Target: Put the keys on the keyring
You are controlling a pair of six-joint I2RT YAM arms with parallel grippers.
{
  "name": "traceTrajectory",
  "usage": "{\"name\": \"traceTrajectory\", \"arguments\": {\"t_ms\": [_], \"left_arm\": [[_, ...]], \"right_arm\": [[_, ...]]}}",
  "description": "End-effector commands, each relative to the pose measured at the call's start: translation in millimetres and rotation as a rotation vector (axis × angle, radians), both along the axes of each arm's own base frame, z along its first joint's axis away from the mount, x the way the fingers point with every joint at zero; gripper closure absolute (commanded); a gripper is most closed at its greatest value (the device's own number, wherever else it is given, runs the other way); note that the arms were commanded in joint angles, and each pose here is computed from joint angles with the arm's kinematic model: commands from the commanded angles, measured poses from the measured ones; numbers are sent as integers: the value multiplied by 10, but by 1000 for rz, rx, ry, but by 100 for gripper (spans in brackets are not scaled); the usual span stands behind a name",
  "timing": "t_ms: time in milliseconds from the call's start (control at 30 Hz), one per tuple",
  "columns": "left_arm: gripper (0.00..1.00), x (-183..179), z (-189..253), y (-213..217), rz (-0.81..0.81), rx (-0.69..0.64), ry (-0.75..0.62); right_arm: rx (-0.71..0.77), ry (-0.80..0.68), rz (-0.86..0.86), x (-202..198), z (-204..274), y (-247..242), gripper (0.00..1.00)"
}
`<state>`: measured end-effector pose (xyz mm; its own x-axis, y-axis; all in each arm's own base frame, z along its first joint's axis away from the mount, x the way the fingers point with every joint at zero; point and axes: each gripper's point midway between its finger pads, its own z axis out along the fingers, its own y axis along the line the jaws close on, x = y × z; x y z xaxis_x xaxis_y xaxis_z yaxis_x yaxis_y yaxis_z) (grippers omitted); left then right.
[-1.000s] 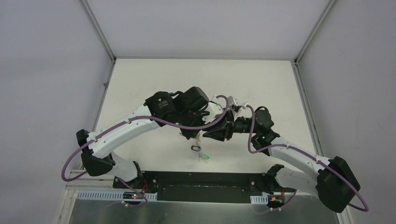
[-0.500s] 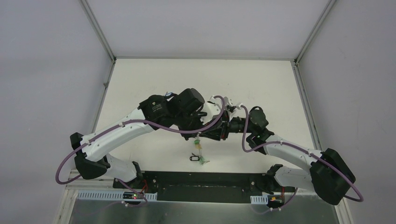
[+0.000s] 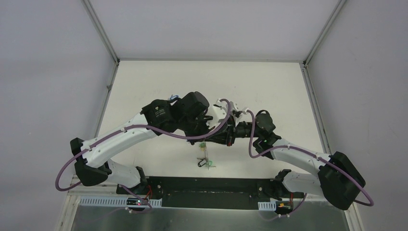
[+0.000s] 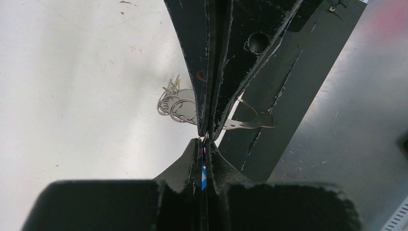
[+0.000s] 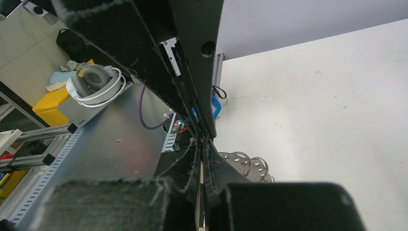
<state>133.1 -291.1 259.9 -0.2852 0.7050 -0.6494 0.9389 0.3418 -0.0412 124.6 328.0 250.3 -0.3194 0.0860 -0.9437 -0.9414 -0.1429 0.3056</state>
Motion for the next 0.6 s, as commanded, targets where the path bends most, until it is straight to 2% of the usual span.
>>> {"name": "traceTrajectory", "arguments": {"t_ms": [0,33,200,300,567], "left_arm": [[100,-30,216,-79,-39,-109,-50],[97,-26,233,-74,-38,-118,-60],[67,-104,391,-108,-133,-231,-127],[56,-88,504,-79,-132,-319,-203],[51,-131,620,99,-117,-548,-369]], "right_arm": [[56,-79,-1,0,187,5,100],[56,-82,-2,-2,196,0,100],[55,-103,-15,-16,232,-35,100],[57,-115,-17,-33,257,-57,100],[62,-127,-15,-69,295,-87,100]]}}
